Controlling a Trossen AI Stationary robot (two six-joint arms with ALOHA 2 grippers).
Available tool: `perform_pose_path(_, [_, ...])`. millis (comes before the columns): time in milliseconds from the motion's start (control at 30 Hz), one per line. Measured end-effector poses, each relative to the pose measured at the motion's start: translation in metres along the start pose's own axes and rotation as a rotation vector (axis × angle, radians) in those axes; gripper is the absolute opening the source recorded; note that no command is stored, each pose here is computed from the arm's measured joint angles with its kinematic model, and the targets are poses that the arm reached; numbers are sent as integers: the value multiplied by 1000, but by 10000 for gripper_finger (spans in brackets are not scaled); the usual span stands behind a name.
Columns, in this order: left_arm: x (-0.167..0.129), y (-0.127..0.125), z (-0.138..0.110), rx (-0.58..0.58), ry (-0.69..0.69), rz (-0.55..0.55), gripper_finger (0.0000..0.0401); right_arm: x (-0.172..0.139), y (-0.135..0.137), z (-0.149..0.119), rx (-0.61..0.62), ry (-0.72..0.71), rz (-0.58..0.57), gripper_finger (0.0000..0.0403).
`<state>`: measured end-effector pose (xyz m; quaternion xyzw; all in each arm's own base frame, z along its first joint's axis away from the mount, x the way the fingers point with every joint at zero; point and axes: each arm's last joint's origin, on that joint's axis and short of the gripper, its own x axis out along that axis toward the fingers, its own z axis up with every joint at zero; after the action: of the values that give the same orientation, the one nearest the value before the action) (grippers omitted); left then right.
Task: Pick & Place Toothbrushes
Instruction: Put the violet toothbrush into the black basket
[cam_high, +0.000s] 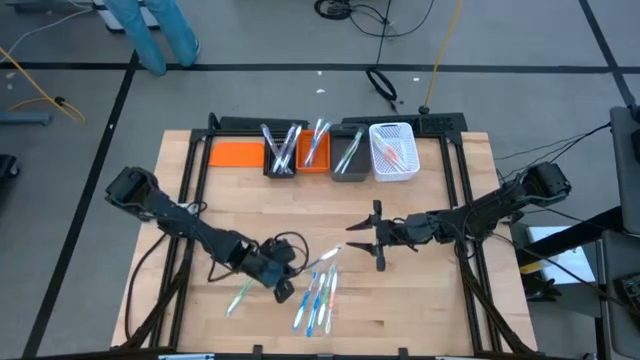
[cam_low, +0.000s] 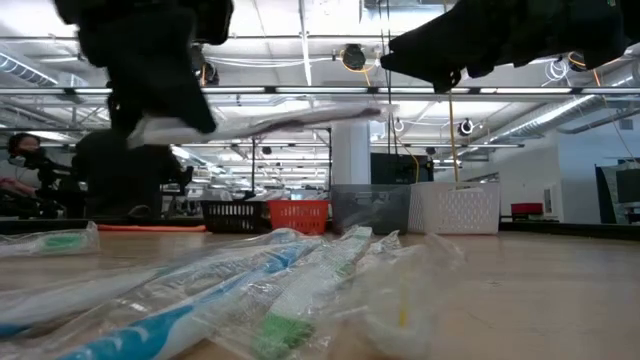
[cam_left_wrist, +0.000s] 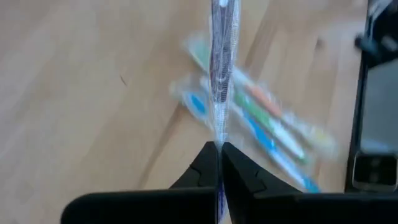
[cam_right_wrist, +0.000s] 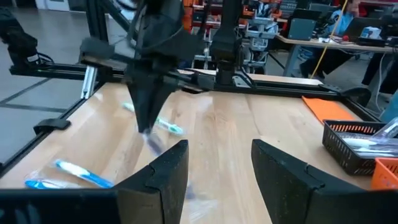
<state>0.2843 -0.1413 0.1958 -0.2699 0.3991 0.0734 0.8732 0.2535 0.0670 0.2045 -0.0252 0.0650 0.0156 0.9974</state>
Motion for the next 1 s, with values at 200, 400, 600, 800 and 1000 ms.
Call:
perform_pose_path(200, [-1, 5, 32, -5, -78, -15, 1, 2, 2, -4, -78, 16, 3, 169])
perform_pose_path(400, [-2, 12, 64, -14, -83, -57, 0, 3, 7, -10, -233, 53, 0, 169])
perform_pose_path(600, [-5, 14, 79, -17, -63, -127, 0, 2, 11, -14, -373, 97, -113, 169])
perform_pose_path(800, [-6, 14, 82, -26, -58, -163, 0, 2, 10, -14, -405, 107, -140, 169])
perform_pose_path(1000, [-7, 11, 88, -24, -90, -220, 0, 1, 10, -17, -421, 132, -135, 169])
